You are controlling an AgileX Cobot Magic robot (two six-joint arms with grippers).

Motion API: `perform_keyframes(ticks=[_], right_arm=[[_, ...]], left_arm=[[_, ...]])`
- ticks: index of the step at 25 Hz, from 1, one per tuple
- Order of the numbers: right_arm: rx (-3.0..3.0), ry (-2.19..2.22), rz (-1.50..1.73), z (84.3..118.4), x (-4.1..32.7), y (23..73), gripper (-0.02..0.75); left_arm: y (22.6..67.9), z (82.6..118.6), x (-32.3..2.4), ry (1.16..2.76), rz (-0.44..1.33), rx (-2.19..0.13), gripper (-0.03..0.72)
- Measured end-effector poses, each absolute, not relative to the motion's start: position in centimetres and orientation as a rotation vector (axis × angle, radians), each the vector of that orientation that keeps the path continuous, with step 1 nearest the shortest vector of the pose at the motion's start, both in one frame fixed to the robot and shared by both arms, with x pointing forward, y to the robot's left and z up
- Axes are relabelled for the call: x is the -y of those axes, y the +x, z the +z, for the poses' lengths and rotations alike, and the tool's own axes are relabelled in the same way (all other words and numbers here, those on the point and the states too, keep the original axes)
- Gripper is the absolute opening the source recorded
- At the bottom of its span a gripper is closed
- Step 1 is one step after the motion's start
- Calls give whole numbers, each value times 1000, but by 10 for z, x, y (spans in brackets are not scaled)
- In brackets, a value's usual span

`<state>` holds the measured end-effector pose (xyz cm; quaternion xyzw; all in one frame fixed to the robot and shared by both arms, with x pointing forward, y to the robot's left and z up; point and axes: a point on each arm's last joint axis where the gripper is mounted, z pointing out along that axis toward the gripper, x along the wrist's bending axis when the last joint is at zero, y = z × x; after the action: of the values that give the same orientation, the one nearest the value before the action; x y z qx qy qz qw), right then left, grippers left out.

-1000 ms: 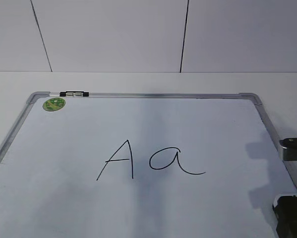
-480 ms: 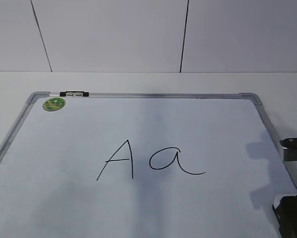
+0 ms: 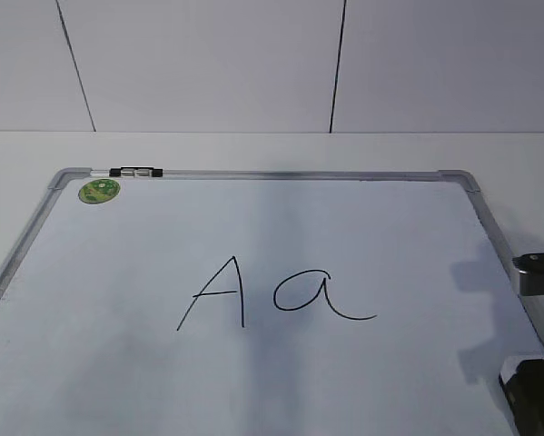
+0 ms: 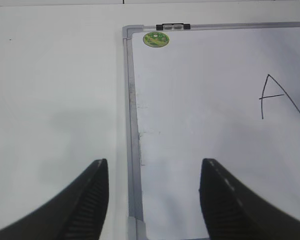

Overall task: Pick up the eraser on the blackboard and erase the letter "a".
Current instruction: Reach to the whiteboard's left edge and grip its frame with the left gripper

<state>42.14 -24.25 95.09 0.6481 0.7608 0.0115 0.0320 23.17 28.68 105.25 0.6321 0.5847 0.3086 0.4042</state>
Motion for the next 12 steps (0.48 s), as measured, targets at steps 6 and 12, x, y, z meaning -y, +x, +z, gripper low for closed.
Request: perform_keyframes(ticks=[6,12], right_arm=[[-2341,1997,35,951,242,421,581],[-2339,2000,35,951,242,421,559]], left_arm=[[232,1053,-287,1596,779,-1476,433],[232,1053,-287,1596,779,-1476,433]])
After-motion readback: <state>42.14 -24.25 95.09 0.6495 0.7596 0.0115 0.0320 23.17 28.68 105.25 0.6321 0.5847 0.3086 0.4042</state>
